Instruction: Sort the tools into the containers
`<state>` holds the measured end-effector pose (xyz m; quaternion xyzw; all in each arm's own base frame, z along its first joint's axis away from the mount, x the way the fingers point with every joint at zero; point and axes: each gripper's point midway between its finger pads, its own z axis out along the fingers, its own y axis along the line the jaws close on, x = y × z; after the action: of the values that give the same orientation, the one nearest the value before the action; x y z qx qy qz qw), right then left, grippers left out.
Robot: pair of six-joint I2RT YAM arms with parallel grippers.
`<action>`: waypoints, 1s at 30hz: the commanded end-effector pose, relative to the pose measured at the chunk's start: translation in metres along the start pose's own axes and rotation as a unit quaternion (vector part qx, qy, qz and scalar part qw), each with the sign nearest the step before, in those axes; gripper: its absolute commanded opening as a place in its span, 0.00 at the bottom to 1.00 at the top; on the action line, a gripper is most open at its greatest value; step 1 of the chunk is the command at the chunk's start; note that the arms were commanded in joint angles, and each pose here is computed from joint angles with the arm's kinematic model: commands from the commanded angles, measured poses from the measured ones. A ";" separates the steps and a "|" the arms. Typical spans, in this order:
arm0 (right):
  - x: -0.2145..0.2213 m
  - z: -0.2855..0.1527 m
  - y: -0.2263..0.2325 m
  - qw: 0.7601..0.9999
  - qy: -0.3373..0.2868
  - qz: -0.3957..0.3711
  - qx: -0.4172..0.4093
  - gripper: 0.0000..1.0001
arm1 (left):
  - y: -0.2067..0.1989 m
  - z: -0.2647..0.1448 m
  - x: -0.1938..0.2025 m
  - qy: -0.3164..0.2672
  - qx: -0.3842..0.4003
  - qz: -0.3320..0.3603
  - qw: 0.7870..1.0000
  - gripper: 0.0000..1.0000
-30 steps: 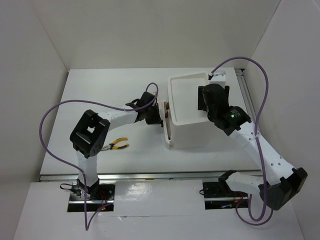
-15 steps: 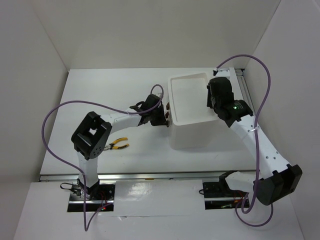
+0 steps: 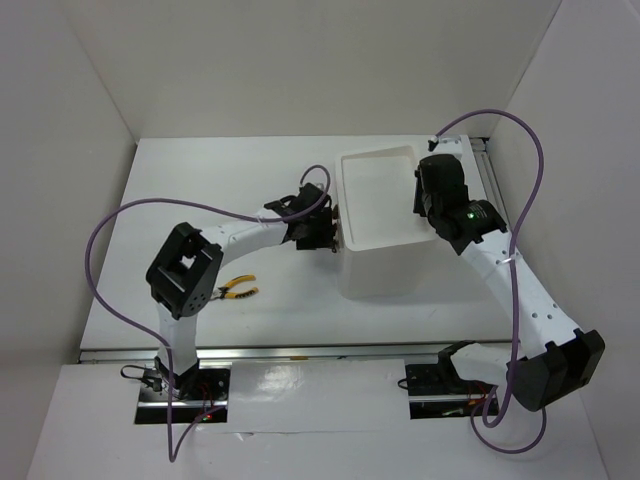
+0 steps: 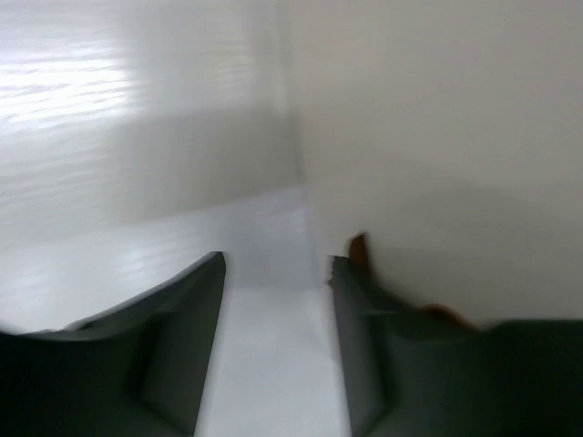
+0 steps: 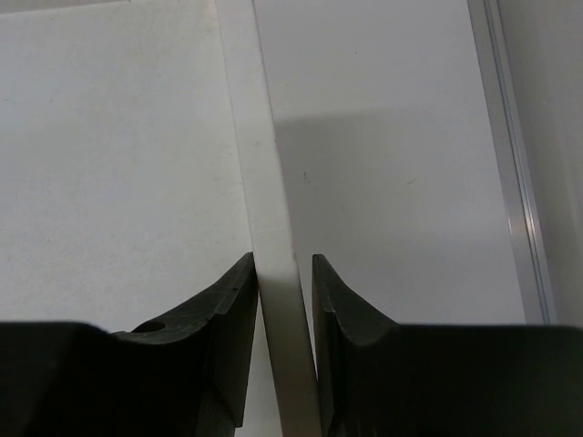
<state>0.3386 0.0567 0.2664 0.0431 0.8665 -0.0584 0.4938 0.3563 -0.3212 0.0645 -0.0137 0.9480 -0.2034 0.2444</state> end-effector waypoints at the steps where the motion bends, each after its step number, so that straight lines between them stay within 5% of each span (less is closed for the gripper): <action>1: -0.010 -0.006 -0.014 0.998 -0.021 0.036 0.039 0.03 | -0.017 -0.065 -0.044 -0.054 -0.008 -0.004 0.998 0.69; 3: -0.012 -0.008 -0.015 0.998 -0.024 0.038 0.038 0.15 | 0.017 -0.088 -0.069 -0.088 -0.066 -0.021 0.994 0.93; 6: -0.012 -0.010 -0.016 0.998 -0.029 0.040 0.036 0.22 | 0.068 -0.123 -0.084 -0.098 -0.129 -0.037 0.986 0.94; 11: -0.016 -0.015 -0.018 0.998 -0.038 0.045 0.034 0.73 | 0.144 -0.165 -0.059 -0.085 -0.209 -0.113 0.968 0.98; 18: -0.021 -0.023 -0.021 0.997 -0.049 0.052 0.031 1.00 | 0.215 -0.166 0.002 -0.033 -0.255 -0.171 0.951 1.00; 22: -0.027 -0.031 -0.021 0.996 -0.064 0.060 0.022 1.00 | 0.224 -0.152 0.037 0.015 -0.243 -0.183 0.953 1.00; 30: -0.028 -0.036 -0.013 0.996 -0.068 0.062 -0.006 1.00 | 0.230 -0.157 0.060 -0.016 -0.243 -0.238 0.940 0.92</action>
<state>0.3226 0.0451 0.3003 0.0879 0.8361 -0.0436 0.5397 0.2364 -0.0555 0.0643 -0.2841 0.9437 -0.0012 0.1697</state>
